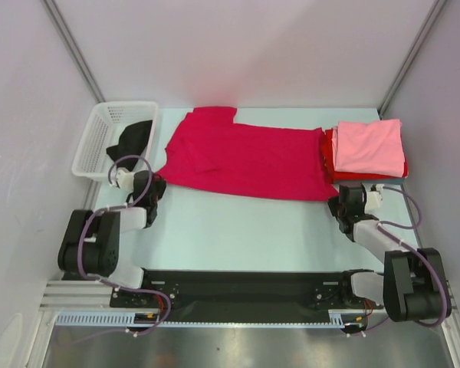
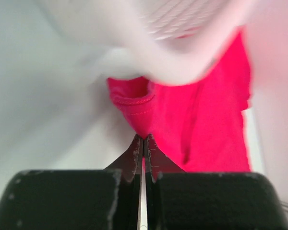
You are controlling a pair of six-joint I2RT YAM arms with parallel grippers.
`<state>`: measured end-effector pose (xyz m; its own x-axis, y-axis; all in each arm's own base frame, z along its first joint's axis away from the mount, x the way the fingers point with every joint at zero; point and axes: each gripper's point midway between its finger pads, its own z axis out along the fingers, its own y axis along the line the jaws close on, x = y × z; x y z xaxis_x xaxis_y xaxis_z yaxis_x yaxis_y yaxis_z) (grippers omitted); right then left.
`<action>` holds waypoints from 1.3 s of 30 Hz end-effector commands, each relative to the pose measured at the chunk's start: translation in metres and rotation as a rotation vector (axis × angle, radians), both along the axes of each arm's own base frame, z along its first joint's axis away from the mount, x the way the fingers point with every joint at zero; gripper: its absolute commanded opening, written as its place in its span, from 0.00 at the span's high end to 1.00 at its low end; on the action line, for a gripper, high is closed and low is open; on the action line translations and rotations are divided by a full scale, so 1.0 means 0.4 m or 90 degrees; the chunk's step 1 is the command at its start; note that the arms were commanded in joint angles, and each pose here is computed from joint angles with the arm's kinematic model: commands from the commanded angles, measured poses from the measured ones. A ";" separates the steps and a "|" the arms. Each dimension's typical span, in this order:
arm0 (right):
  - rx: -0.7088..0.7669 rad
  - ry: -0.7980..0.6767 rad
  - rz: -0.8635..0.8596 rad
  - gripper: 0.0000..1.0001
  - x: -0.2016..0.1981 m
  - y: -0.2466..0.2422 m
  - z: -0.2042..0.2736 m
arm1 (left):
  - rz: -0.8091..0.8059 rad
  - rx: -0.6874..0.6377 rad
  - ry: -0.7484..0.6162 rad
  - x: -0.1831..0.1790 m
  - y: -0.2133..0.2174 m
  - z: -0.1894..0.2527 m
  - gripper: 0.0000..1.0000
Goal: Fold and stack the t-shirts
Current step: Fold the tshirt
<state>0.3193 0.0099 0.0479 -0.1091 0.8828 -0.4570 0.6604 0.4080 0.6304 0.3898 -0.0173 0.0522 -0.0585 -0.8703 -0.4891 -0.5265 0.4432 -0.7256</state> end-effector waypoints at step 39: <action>-0.121 -0.393 0.155 1.00 0.053 0.055 1.012 | -0.079 0.203 -0.314 -0.159 0.030 1.007 1.00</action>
